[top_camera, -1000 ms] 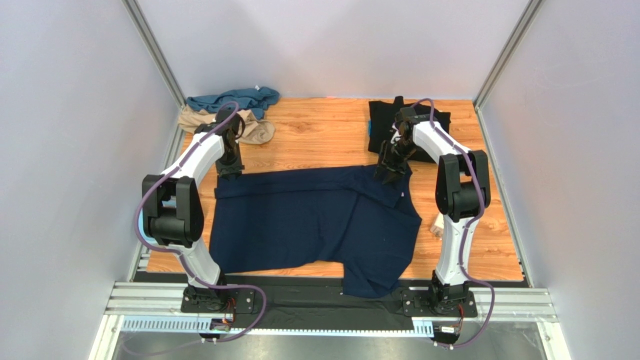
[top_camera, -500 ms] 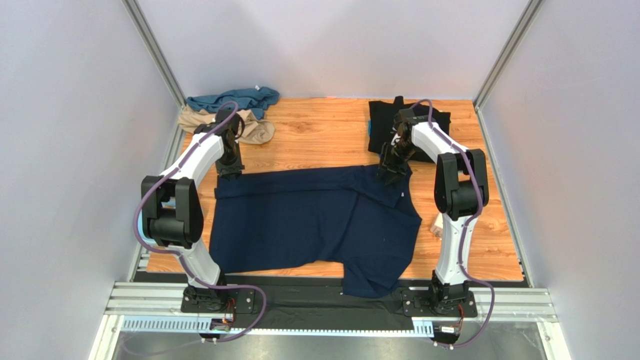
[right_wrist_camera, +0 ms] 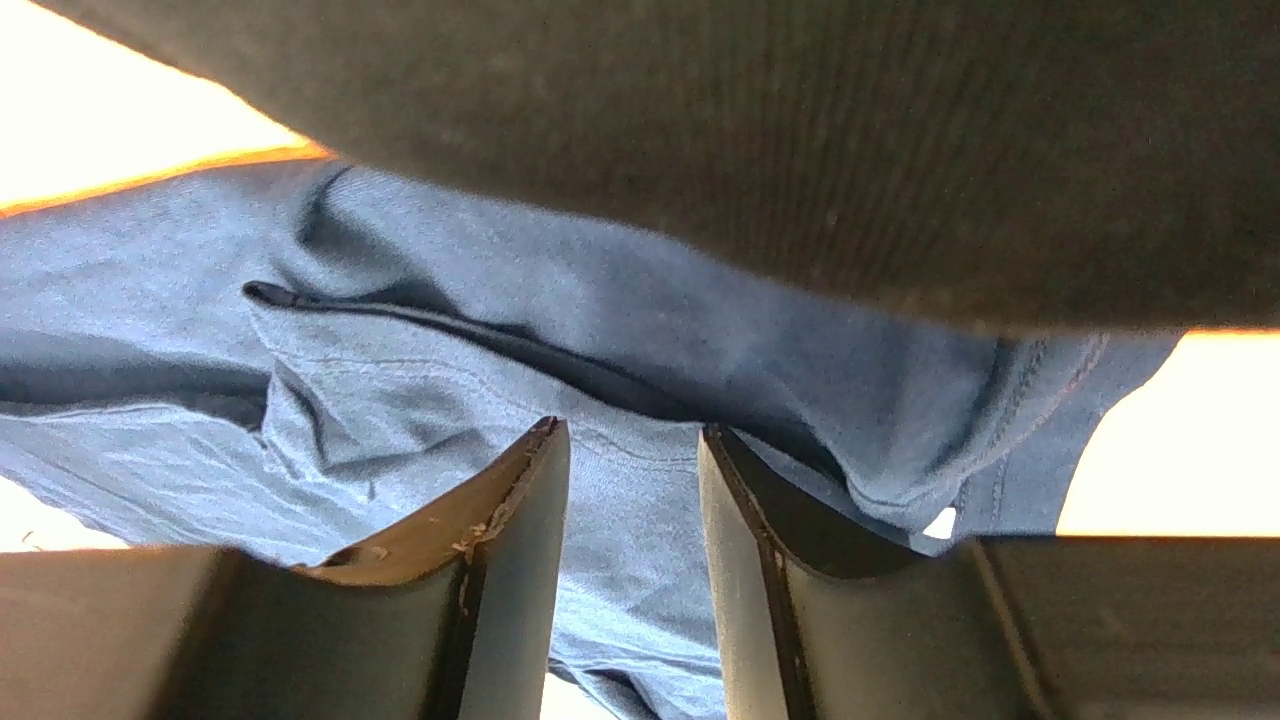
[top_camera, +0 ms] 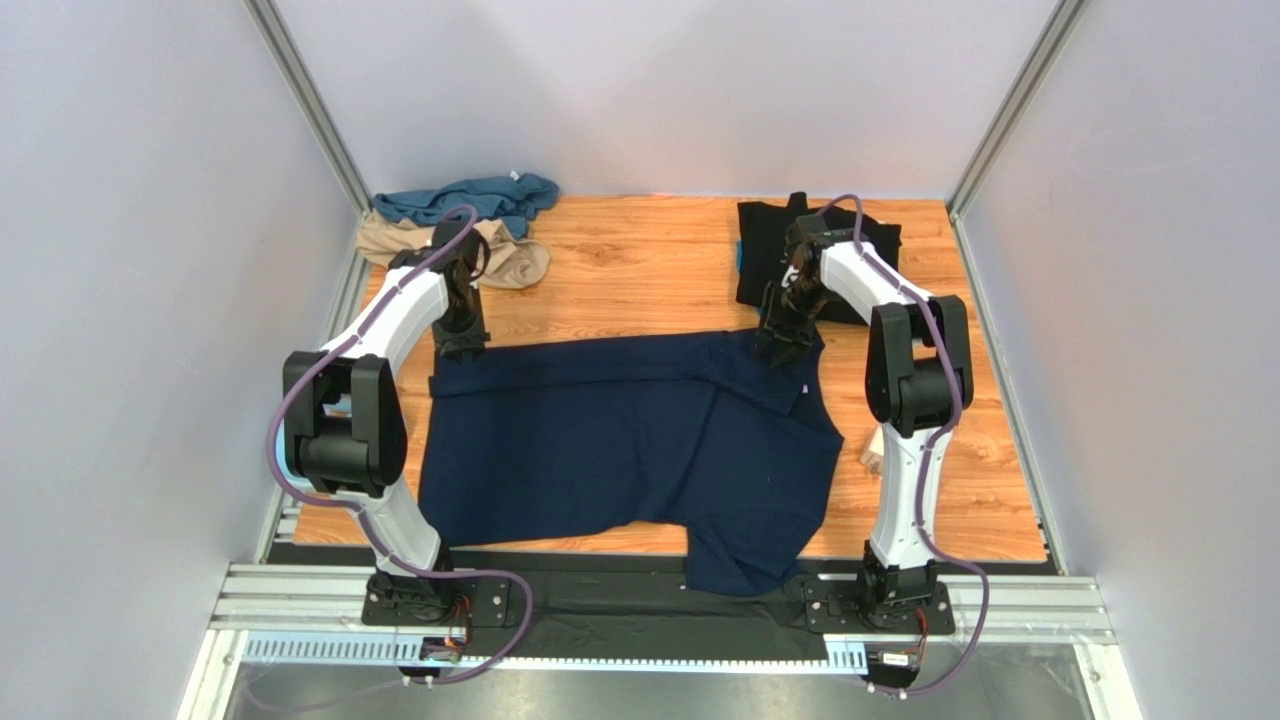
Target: Fold and stack the t-shirts
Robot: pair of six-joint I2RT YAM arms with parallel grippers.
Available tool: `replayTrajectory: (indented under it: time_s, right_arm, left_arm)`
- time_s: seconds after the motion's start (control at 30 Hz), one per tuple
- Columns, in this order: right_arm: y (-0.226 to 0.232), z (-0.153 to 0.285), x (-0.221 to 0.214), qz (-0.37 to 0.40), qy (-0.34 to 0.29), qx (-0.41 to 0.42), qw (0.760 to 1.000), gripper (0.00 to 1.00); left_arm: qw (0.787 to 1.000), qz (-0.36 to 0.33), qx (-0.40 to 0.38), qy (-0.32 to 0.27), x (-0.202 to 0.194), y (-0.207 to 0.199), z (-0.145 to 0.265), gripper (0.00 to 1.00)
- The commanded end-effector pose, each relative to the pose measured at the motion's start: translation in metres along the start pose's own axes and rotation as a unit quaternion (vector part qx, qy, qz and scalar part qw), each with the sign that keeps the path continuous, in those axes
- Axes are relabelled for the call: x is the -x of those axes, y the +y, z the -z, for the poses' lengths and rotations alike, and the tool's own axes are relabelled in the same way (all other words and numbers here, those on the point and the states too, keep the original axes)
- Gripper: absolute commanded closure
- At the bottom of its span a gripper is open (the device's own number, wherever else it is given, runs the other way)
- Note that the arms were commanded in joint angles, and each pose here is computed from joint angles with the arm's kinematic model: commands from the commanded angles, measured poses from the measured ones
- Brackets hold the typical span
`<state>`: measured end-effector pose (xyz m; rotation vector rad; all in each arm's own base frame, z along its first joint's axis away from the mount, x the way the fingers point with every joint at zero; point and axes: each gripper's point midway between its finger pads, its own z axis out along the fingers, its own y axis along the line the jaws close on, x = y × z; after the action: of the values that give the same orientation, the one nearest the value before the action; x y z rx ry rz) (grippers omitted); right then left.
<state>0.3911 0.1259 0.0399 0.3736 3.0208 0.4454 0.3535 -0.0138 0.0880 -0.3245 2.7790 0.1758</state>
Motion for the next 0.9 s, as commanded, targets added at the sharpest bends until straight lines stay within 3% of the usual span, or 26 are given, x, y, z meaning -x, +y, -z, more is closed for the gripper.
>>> replayTrajectory:
  time_s: [0.0, 0.13, 0.27, 0.47, 0.7, 0.87]
  right_arm:
    - [0.006, -0.003, 0.007, 0.015, 0.0, 0.011, 1.0, 0.59]
    - [0.007, -0.012, -0.004, 0.013, 0.029, 0.024, 0.999, 0.61]
    - [0.007, -0.009, -0.007, 0.017, 0.028, 0.026, 0.999, 1.0]
    - [0.011, 0.007, -0.004, 0.028, 0.005, 0.03, 0.999, 1.0]
    - [0.036, 0.058, -0.002, 0.039, -0.04, 0.075, 0.996, 1.0]
    - [0.043, 0.072, -0.028, 0.049, -0.03, 0.082, 0.995, 1.0]
  left_arm:
    - [1.0, -0.001, -0.013, -0.02, 0.005, -0.003, 0.012, 0.72]
    - [1.0, 0.001, -0.011, -0.012, -0.001, -0.002, 0.008, 0.72]
    - [1.0, 0.001, -0.013, -0.008, -0.004, -0.004, 0.006, 0.72]
    - [1.0, 0.003, -0.019, -0.007, -0.003, -0.009, 0.006, 0.73]
    - [1.0, 0.004, -0.021, -0.007, -0.002, -0.012, 0.006, 0.73]
    - [1.0, 0.001, -0.022, -0.012, 0.001, -0.014, 0.008, 0.73]
